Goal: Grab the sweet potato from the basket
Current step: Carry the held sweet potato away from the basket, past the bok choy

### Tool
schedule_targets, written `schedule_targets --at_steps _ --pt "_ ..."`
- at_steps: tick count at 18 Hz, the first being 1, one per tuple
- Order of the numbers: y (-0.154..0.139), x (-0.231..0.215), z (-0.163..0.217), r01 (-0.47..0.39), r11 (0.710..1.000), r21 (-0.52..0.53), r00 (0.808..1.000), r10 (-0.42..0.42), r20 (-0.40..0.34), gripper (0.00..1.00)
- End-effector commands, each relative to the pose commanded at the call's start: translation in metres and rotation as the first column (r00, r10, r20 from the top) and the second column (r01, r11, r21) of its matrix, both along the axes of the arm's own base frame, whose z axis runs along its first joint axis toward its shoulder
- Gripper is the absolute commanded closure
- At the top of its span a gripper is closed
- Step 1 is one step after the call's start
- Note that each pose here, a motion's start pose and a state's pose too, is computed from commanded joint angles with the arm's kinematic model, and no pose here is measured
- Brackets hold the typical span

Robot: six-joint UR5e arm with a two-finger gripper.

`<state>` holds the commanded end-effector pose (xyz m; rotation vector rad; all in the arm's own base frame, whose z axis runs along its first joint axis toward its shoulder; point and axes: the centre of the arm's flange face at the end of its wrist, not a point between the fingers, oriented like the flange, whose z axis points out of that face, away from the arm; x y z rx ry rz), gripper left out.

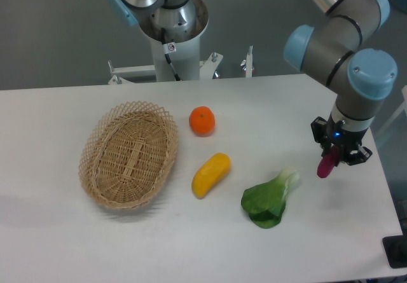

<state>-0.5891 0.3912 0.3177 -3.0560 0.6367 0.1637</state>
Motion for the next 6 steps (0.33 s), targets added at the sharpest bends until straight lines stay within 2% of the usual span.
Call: schedule_targets --at_steps 6 --pt "-0.0002 -0.0003 -0.0021 0.000 1.000 -0.001 1.000 0.000 -0.005 0.93"
